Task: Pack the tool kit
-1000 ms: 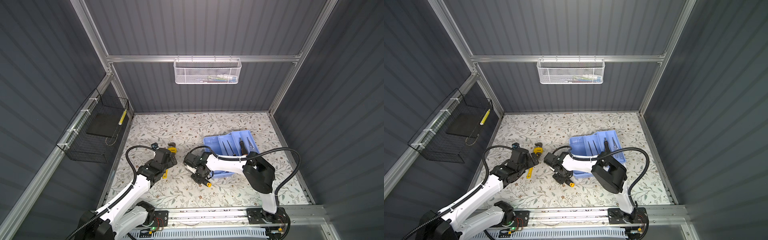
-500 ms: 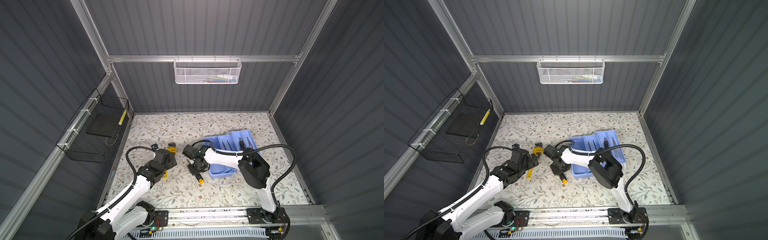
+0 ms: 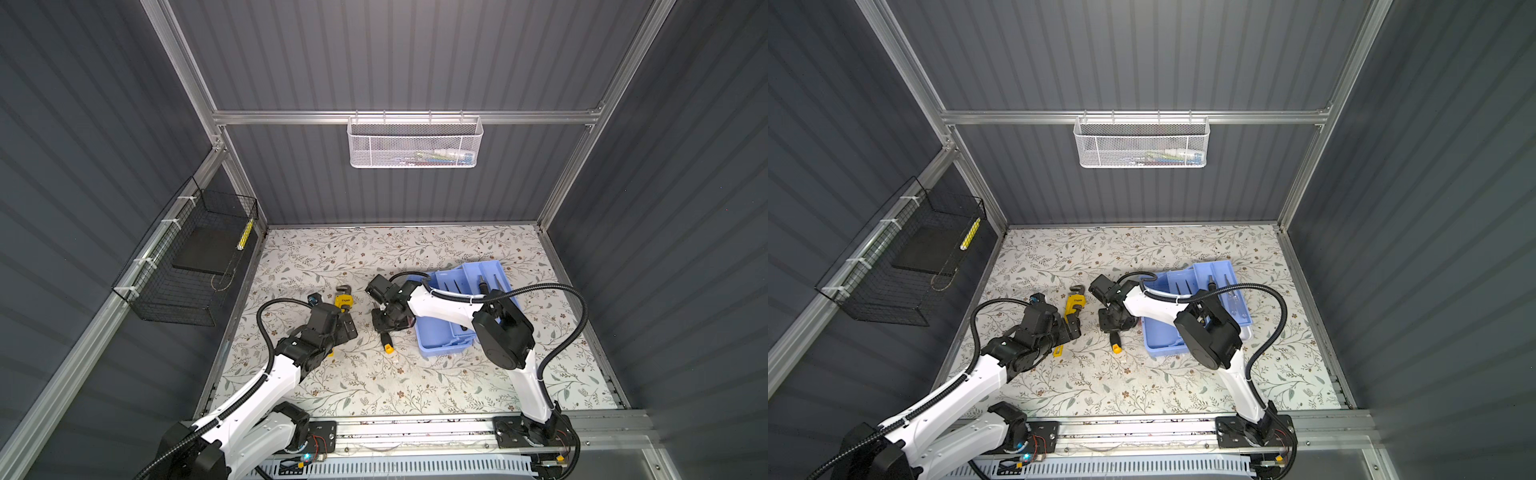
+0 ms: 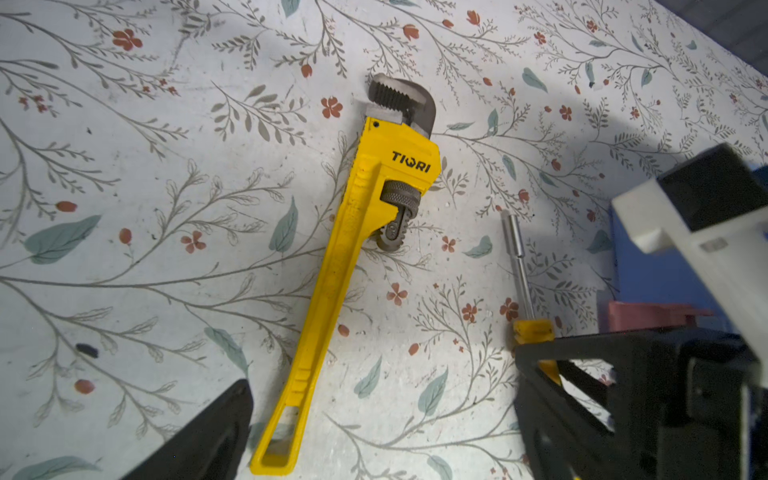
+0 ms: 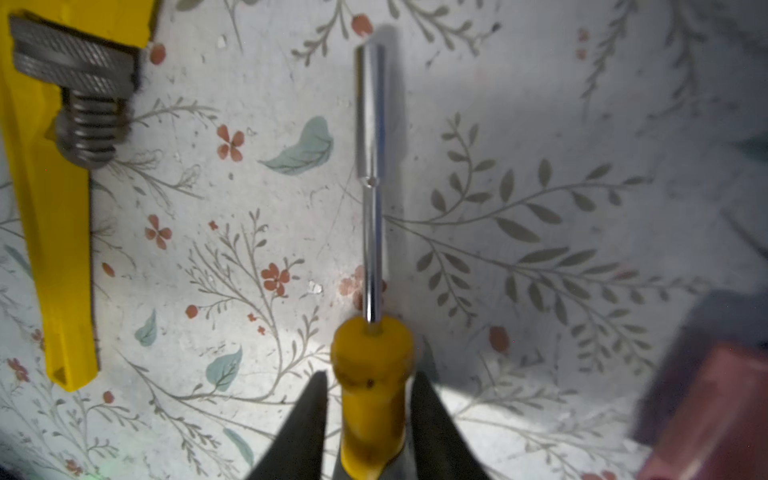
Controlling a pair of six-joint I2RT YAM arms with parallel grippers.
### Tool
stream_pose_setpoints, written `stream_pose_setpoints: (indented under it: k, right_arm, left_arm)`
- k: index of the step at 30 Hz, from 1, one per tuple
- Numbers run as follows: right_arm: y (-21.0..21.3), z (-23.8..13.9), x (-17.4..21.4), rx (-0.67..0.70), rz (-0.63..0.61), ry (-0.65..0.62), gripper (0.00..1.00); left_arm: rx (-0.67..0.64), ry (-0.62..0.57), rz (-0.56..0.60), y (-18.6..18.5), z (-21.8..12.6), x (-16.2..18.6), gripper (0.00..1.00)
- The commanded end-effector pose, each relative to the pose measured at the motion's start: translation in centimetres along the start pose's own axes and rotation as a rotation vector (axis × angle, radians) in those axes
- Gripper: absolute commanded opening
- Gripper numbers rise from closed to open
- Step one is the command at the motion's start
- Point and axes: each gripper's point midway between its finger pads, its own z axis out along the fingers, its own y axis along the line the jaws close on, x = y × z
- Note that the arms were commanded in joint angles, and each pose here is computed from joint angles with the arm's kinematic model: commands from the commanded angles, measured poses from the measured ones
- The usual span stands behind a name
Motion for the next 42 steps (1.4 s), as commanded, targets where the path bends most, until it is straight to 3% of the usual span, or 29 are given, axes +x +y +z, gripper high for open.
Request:
stream_pose_setpoints:
  k: [1, 4, 8, 19, 30, 42]
  right_arm:
    - [0.2, -0.1, -0.5, 0.001, 0.023, -0.014, 0.5]
    - [0.4, -1.0, -1.1, -0.01, 0.024, -0.053, 0.63]
    - [0.1, -2.7, -2.1, -0.007, 0.029, -0.111, 0.68]
    - [-2.0, -7.6, -3.5, 0.033, -0.007, -0.244, 0.72]
    - [-4.9, -13.0, -4.6, 0.131, -0.017, -0.415, 0.79]
    - [-9.3, -16.6, -4.0, 0.231, 0.041, -0.515, 0.88]
  left_arm:
    - [0.038, 0.031, 0.015, -0.5, 0.1, 0.7, 1.0]
    - [0.06, 0.037, 0.036, -1.4, 0.0, 1.0, 0.99]
    - [0.069, 0.043, 0.079, -3.0, -0.2, 1.6, 0.98]
    - [0.128, 0.073, 0.088, -5.7, -0.4, 3.4, 0.95]
    - [0.194, 0.132, 0.172, -10.2, 1.2, 4.9, 0.91]
    - [0.122, 0.233, 0.305, -11.8, 3.8, 6.8, 0.83]
